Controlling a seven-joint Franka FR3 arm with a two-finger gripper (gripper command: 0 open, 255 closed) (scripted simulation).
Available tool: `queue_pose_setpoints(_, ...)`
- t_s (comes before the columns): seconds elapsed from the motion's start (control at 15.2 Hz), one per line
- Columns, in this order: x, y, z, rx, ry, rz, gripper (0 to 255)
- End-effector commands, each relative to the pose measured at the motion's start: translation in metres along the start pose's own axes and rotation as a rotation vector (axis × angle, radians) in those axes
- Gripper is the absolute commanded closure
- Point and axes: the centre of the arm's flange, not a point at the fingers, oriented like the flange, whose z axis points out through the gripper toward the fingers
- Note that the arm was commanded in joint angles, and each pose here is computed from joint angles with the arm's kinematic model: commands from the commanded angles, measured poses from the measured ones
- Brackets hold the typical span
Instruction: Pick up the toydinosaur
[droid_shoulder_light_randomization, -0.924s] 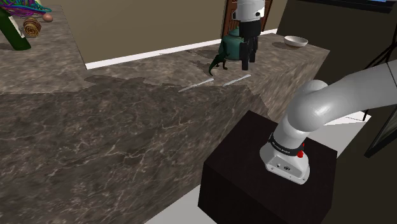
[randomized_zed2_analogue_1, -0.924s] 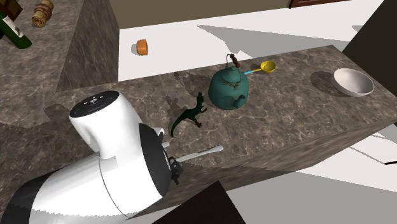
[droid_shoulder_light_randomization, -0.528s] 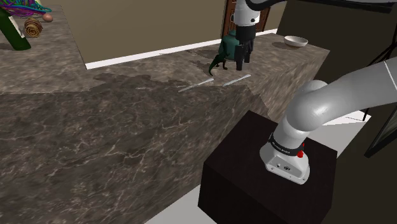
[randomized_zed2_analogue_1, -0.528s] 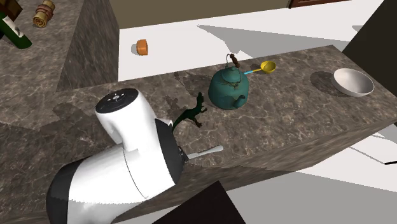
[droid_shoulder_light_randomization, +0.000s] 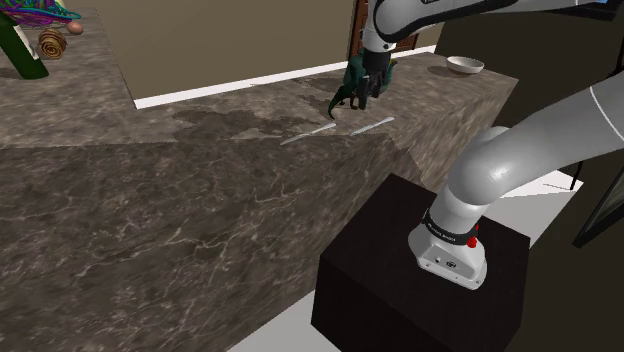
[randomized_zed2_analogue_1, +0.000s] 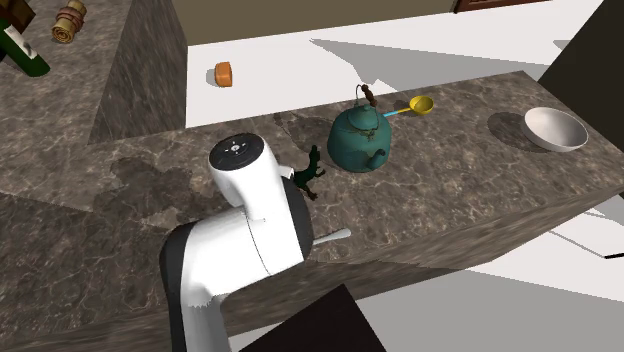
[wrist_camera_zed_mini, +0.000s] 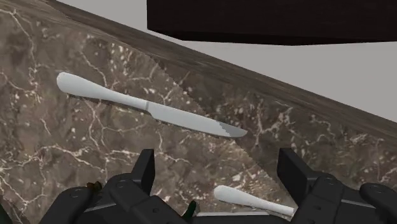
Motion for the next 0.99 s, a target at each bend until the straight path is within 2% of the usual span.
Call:
queue_pose_setpoints(0.0, 0.01, 0.015, 0.01, -0.016, 0.044, 0.014, 0)
queue_pose_setpoints(0.79, 0.079, 0.115, 0.051, -0.098, 0.28, 0.098, 0)
queue_pose_setpoints(0.86, 0.082, 0.121, 0.052, -0.103, 0.293, 0.103, 0)
queue_pose_setpoints(0.92, 0.082, 0.12, 0.057, -0.103, 0.293, 0.103, 0)
